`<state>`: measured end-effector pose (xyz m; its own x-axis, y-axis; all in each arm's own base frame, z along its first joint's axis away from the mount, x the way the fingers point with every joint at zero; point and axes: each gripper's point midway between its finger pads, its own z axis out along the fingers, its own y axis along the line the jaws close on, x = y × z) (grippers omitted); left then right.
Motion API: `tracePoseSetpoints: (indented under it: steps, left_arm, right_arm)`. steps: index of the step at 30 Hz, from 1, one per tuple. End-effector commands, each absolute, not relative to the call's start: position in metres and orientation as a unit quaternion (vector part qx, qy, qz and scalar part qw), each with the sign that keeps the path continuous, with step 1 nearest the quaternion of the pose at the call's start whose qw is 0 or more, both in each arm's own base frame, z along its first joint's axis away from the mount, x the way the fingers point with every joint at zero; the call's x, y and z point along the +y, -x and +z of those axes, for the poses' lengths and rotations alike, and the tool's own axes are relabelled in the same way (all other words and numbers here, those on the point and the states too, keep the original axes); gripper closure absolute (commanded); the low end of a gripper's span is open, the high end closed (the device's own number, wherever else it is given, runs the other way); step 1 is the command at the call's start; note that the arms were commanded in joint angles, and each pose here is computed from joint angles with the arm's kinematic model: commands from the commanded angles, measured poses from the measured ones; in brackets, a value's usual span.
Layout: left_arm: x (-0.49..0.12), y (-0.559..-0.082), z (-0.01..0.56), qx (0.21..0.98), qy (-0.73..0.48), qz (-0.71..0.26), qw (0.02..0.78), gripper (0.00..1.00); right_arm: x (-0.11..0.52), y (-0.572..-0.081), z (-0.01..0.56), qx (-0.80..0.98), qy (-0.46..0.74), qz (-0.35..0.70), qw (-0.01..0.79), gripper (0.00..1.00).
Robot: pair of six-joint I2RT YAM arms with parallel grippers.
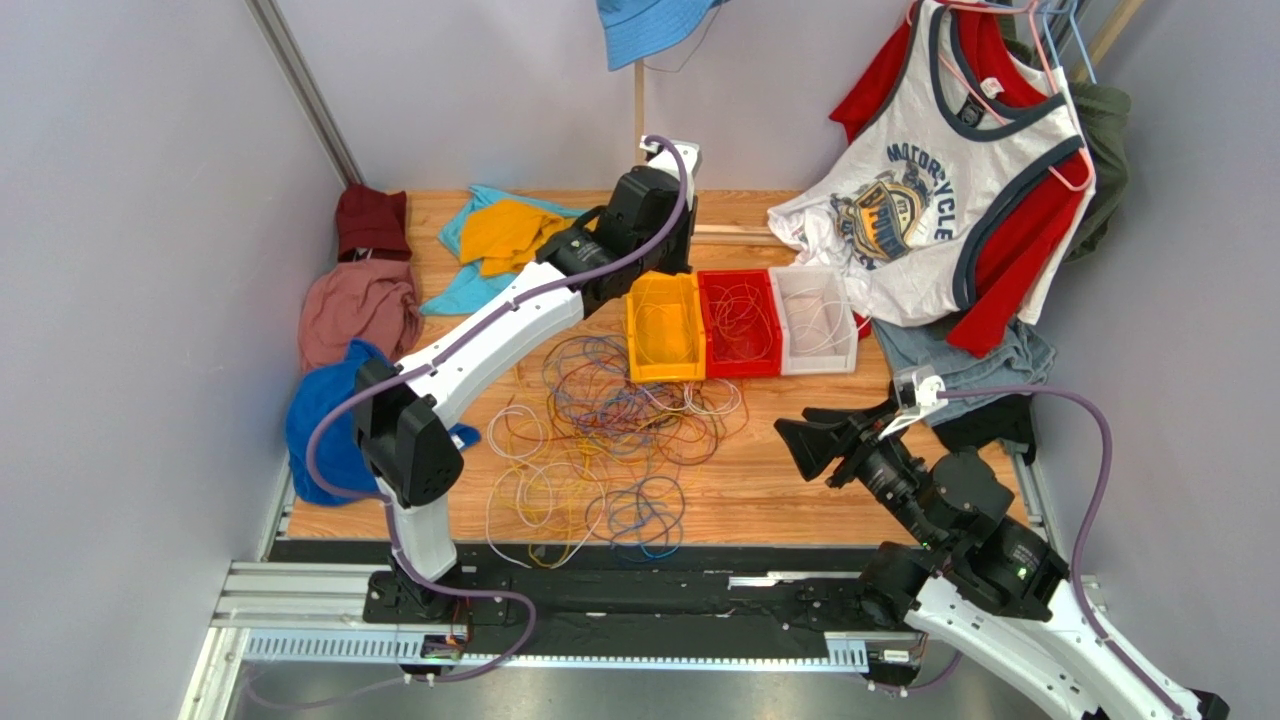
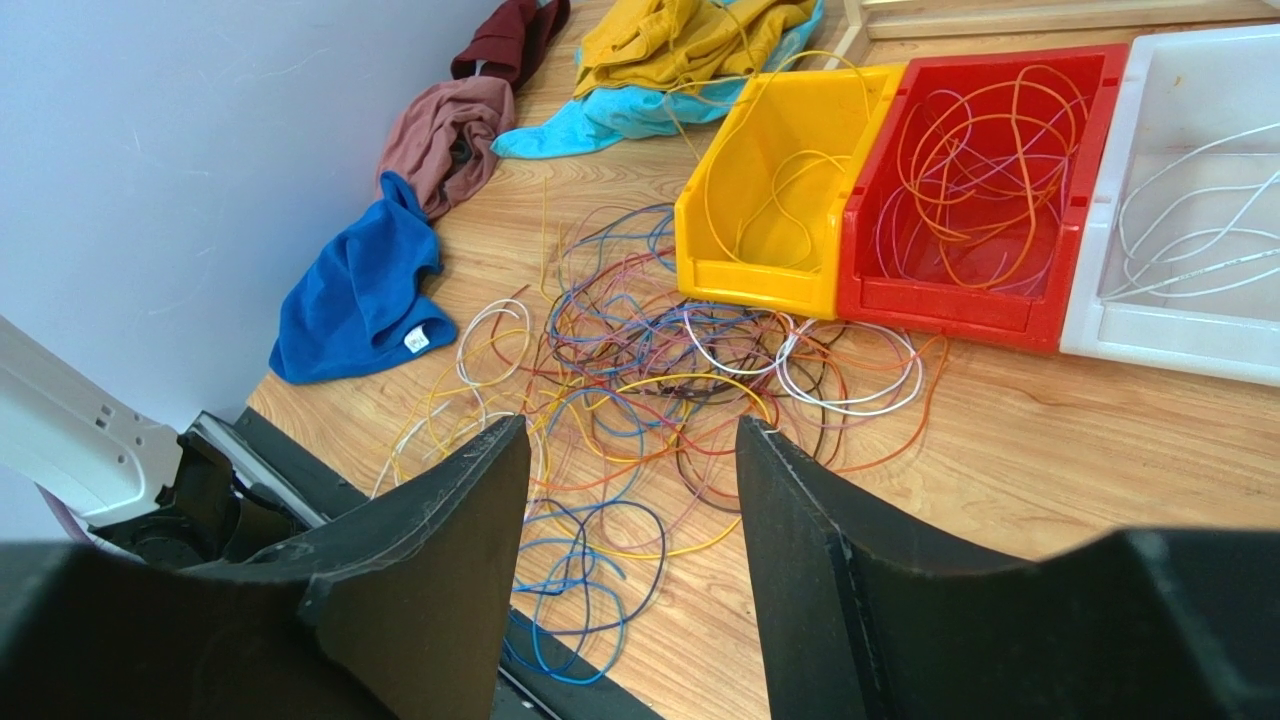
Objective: Untangle the cables
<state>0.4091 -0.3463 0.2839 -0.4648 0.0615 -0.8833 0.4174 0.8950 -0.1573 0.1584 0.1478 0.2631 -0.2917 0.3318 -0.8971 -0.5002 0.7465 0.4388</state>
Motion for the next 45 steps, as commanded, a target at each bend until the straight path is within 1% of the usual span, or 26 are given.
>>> tracePoseSetpoints:
  steps: [1, 8, 21, 30, 33, 39, 45]
  left_arm:
    - [-0.349, -0.415, 0.326, 0.806, -0.129, -0.212, 0.538, 1.00]
    - [-0.353, -0.403, 0.339, 0.798, -0.128, -0.246, 0.535, 1.00]
    - [-0.340, -0.379, 0.403, 0.760, -0.125, -0.290, 0.569, 1.00]
    - [-0.342, -0.375, 0.406, 0.757, -0.128, -0.301, 0.566, 1.00]
    - [-0.338, -0.373, 0.421, 0.747, -0.128, -0.301, 0.579, 1.00]
    - [-0.326, -0.362, 0.468, 0.718, -0.126, -0.306, 0.613, 1.00]
    - [-0.323, -0.353, 0.480, 0.710, -0.128, -0.309, 0.619, 1.00]
  right_arm:
    - [0.147, -0.160, 0.266, 0.717, 0.049, 0.356, 0.598, 0.44]
    - [0.144, -0.158, 0.266, 0.715, 0.046, 0.356, 0.600, 0.44]
    - [0.143, -0.158, 0.268, 0.713, 0.042, 0.358, 0.601, 0.44]
    - [0.143, -0.157, 0.267, 0.715, 0.043, 0.357, 0.599, 0.44]
    - [0.142, -0.157, 0.266, 0.715, 0.043, 0.358, 0.599, 0.44]
    - [0.142, -0.157, 0.266, 0.714, 0.041, 0.359, 0.600, 0.44]
    - [0.142, -0.156, 0.266, 0.714, 0.041, 0.361, 0.599, 0.44]
